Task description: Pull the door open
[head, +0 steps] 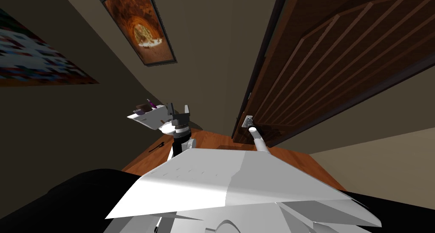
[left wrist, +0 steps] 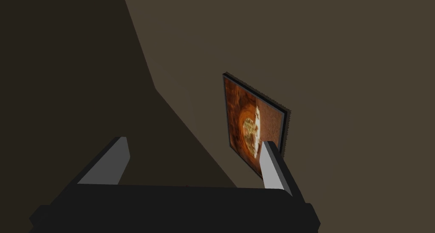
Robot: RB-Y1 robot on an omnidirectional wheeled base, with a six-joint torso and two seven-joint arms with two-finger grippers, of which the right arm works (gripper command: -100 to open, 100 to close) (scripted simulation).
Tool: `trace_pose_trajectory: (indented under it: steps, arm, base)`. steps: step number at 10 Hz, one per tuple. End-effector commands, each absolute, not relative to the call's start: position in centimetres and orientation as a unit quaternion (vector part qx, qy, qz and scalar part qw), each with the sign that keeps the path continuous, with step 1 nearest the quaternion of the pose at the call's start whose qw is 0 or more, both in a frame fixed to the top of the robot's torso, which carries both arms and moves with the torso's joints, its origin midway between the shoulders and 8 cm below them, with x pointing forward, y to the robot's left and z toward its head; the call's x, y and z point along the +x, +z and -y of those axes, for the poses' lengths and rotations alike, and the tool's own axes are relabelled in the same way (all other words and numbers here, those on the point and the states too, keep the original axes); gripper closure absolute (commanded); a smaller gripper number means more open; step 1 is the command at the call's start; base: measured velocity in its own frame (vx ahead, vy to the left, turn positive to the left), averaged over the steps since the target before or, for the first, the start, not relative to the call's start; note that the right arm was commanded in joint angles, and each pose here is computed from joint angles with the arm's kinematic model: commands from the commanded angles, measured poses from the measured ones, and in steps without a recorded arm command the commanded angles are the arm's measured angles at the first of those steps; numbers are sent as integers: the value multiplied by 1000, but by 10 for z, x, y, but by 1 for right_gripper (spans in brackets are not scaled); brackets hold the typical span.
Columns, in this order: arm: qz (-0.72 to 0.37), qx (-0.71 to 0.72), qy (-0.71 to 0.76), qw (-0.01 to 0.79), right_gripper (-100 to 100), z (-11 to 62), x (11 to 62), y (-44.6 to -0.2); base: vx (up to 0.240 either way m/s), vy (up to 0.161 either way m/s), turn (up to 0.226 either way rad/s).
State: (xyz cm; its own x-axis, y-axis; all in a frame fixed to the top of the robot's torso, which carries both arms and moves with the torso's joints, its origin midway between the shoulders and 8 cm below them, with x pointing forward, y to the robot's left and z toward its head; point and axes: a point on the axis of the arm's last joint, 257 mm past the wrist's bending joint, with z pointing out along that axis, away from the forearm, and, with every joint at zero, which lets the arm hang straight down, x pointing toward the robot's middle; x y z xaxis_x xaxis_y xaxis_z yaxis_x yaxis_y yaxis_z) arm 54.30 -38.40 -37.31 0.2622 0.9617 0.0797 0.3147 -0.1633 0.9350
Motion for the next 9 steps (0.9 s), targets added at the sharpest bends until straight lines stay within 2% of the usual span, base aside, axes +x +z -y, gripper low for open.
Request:
trace_pose_trajectory:
  steps: [1, 4, 5, 9]
  arm:
    - [-471, 681, 352, 437, 100, 412, 519, -391]
    - [-471, 681, 352, 437, 100, 412, 519, -391]
    - [-463, 679, 388, 417, 100, 386, 536, -376]
    - [-434, 702, 415, 384, 100, 382, 533, -379]
  base:
    - [7, 2, -7]
    - [4, -9, 13]
    - [-42, 22, 87]
    - [-56, -27, 55]
